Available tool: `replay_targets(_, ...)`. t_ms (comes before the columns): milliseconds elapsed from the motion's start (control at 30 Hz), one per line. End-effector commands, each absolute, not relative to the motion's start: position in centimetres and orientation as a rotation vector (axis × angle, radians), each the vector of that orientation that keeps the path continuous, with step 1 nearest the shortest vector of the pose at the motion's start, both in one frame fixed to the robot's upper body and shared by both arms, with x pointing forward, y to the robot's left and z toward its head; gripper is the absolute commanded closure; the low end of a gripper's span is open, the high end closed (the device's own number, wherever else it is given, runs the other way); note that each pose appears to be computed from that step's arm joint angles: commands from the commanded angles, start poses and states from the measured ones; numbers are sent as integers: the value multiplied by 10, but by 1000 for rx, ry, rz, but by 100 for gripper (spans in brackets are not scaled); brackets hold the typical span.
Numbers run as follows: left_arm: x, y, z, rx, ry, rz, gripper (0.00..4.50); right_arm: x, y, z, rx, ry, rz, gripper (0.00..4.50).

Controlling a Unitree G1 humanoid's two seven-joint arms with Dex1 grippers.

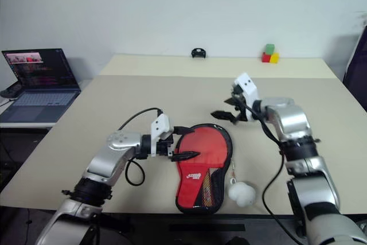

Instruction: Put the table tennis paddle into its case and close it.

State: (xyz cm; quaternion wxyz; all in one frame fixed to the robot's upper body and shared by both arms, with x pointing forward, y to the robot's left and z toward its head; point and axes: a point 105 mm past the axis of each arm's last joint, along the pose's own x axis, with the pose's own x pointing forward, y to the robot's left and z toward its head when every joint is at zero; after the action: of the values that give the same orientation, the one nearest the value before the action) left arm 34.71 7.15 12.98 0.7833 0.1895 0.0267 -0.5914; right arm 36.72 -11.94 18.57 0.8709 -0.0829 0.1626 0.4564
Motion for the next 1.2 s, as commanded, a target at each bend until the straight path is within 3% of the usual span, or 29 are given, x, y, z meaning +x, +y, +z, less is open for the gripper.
replay_targets(33, 352, 62, 126, 481, 31, -1329, 0, 326, -124, 208, -176, 311, 1028, 1)
replay_targets(300, 357, 51, 102, 555, 63, -1415, 0, 244, -135, 201, -160, 462, 1141, 1)
replay_targets(433, 360, 50, 99, 551, 65, -1420, 0, 219, -136, 182, -185, 538, 1139, 1)
replay_targets(667, 361, 52, 96, 555, 67, -1425, 0, 219, -143, 134, -290, 614, 971, 1)
replay_targets(1200, 363, 60, 94, 553, 72, -1395, 0, 227, -124, 93, -305, 641, 922, 1)
